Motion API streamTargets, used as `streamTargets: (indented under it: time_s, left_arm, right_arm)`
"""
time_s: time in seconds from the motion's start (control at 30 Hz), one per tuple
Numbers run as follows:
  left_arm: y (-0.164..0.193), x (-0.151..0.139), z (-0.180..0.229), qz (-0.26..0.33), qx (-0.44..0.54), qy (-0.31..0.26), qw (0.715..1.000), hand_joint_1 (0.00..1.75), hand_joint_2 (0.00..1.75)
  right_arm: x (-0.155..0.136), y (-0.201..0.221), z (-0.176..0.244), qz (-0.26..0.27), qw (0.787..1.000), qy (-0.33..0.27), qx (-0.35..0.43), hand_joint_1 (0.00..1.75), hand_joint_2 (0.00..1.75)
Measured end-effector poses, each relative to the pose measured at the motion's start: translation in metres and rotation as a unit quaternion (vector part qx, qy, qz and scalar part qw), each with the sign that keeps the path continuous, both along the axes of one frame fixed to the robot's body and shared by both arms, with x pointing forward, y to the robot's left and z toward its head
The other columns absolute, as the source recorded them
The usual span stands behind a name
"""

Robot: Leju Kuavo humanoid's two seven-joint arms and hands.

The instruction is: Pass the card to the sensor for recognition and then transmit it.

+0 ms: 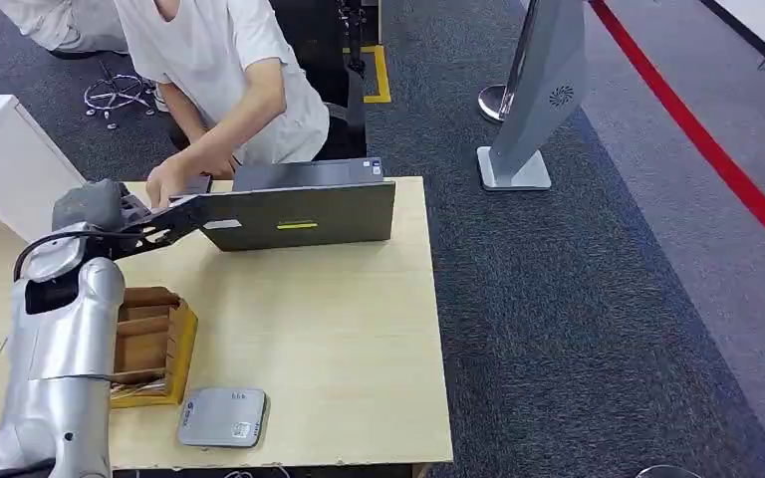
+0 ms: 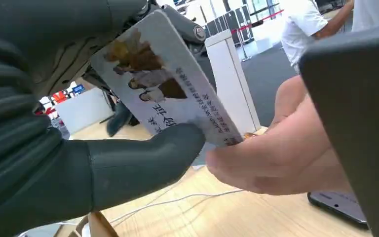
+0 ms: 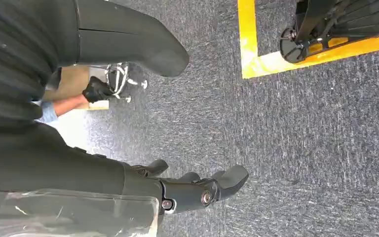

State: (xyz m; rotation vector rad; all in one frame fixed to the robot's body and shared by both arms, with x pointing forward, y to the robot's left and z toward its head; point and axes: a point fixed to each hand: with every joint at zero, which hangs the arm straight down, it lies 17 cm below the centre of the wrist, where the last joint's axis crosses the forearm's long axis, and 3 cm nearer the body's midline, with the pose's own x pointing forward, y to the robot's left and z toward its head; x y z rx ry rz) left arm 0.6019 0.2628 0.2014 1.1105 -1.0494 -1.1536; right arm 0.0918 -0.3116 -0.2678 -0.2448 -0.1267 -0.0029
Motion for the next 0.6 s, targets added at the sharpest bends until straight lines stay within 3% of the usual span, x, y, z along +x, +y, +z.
streamTargets:
  time_s: [0.47, 0.6]
  left_arm:
    - [-0.005, 0.000, 0.014, -0.010, -0.005, -0.024, 1.000, 1.75, 1.75]
    - [-0.008, -0.001, 0.025, -0.015, -0.010, -0.054, 0.998, 1.75, 1.75]
  right_arm:
    - [-0.002, 0.001, 0.000, 0.006, 1.000, 0.002, -0.001, 0.00, 1.75]
    - [-0.002, 0.006, 0.000, 0.009, 1.000, 0.003, 0.006, 0.00, 1.75]
